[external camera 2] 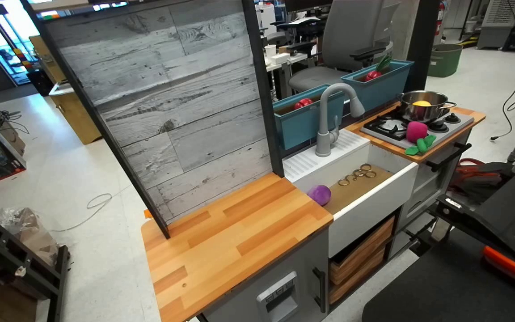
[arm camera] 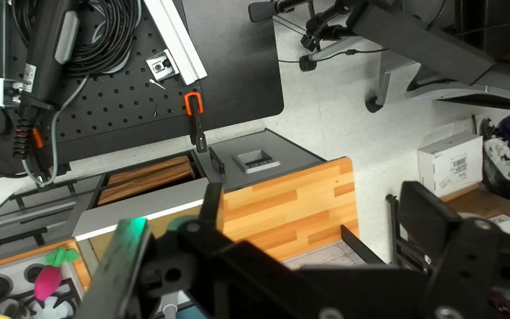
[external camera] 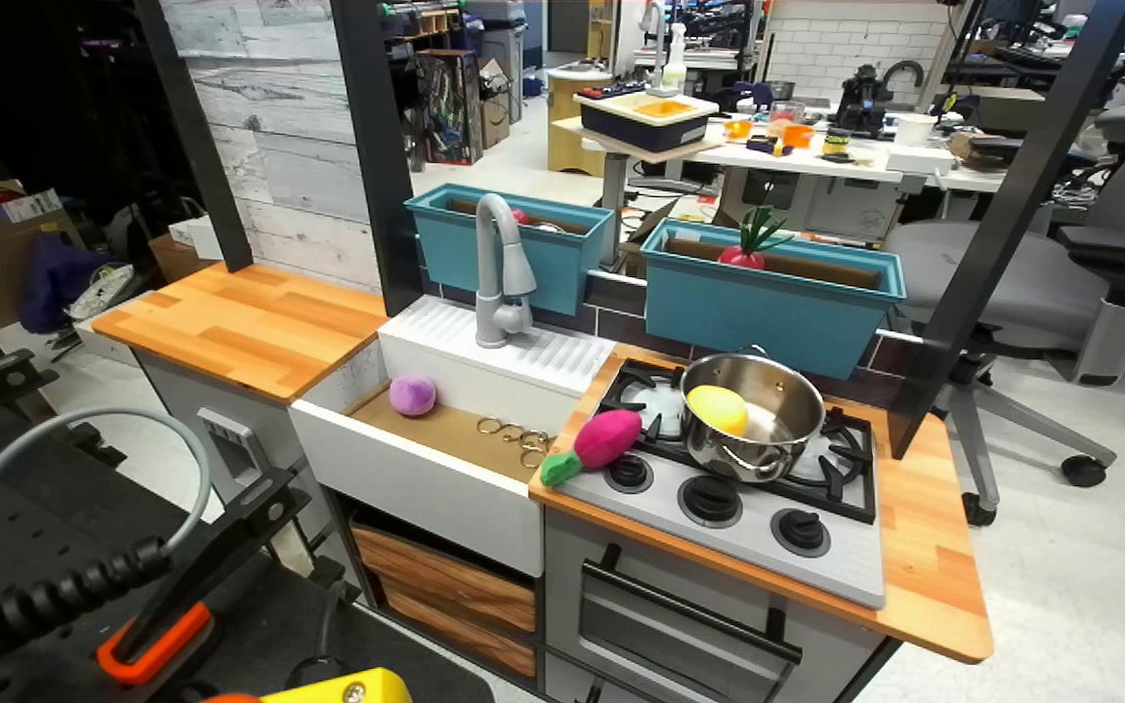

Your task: Push the grey faucet head to the left

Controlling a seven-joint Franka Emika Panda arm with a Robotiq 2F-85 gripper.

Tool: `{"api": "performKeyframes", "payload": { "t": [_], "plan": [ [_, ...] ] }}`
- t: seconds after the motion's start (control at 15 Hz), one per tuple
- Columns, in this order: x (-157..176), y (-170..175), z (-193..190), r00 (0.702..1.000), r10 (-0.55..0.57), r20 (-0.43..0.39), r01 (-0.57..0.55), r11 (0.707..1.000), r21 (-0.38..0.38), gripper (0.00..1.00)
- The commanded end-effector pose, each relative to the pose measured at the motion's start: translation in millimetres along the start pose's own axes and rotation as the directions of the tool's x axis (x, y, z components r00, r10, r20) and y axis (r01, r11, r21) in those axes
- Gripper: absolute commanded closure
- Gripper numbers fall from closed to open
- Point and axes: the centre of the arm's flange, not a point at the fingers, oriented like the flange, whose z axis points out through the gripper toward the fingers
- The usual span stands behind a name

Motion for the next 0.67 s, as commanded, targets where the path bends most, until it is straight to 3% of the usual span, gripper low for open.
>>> {"api": "performKeyframes", "payload": {
  "t": [0.0,0.27,0.6],
  "plan": [
    [0.0,0.0,0.0,1.000,0.000,0.000,0.000,1.000,0.000,0.00],
    [24.0,2.9,8.5,1.000,-0.008,-0.019,0.007,0.999,-0.052,0.00],
    [81.2,24.6,27.4,0.995,-0.061,-0.080,0.049,0.988,-0.148,0.00]
  ]
}}
